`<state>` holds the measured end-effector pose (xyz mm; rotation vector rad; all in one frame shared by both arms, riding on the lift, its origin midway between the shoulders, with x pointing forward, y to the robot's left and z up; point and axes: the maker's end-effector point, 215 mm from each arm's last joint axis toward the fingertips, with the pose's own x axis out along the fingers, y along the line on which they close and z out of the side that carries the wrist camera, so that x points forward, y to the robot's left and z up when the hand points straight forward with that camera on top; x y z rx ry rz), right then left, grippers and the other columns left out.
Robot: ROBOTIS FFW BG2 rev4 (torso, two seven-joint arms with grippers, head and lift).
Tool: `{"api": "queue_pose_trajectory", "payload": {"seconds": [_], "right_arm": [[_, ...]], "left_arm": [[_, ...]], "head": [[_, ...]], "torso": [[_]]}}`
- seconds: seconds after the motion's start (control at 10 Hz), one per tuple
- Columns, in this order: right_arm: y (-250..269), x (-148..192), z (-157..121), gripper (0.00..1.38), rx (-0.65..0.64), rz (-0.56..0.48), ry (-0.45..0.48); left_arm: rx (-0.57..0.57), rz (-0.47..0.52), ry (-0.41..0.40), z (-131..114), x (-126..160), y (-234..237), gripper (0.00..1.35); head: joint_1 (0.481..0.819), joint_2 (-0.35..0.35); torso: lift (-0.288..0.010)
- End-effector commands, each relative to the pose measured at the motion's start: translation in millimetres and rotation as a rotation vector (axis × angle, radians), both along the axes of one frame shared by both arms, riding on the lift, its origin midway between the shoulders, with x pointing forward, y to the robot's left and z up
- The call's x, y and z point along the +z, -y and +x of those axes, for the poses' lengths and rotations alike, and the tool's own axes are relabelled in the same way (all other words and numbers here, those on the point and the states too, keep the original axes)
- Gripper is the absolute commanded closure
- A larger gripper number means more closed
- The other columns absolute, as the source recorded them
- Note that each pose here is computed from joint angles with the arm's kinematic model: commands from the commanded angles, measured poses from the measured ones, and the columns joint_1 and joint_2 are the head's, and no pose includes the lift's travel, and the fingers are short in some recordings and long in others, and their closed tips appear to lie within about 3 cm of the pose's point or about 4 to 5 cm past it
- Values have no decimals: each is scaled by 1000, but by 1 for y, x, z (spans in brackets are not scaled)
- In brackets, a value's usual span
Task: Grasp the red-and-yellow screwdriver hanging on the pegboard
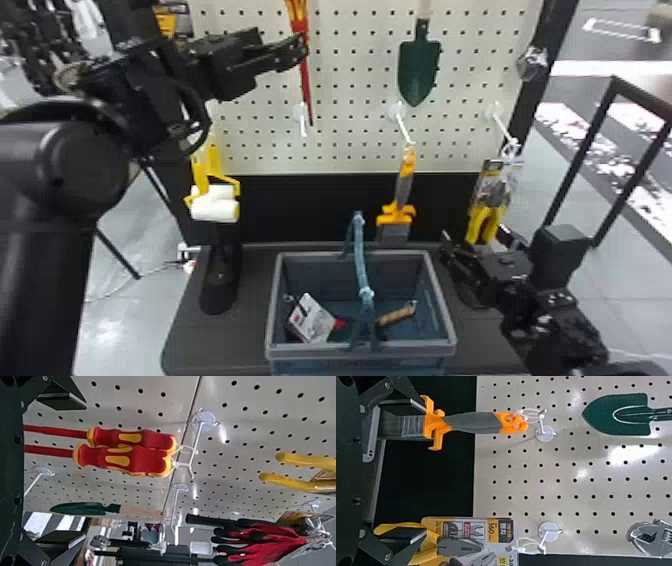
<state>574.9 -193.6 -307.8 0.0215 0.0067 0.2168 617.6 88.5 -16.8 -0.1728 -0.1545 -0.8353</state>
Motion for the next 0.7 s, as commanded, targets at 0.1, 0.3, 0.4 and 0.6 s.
{"api": "queue_pose_trajectory", "payload": {"seconds": [0.1, 0.3, 0.4, 0.6], "right_arm": [[0, 1, 0, 219, 4, -6, 2], [0, 2, 1, 219, 4, -9, 5], [1, 2, 1, 219, 4, -10, 5], [2, 3, 2, 219, 4, -15, 9]], "left_arm": [[-47, 13, -7, 5, 6, 10, 156], [-69, 51, -12, 7, 9, 19, 157], [-77, 79, -13, 8, 8, 26, 151], [-129, 118, -27, 5, 5, 41, 157]], "head": [[549, 0], [549, 0], [549, 0], [549, 0]], "torso": [[-100], [-100], [-100], [-100]]}}
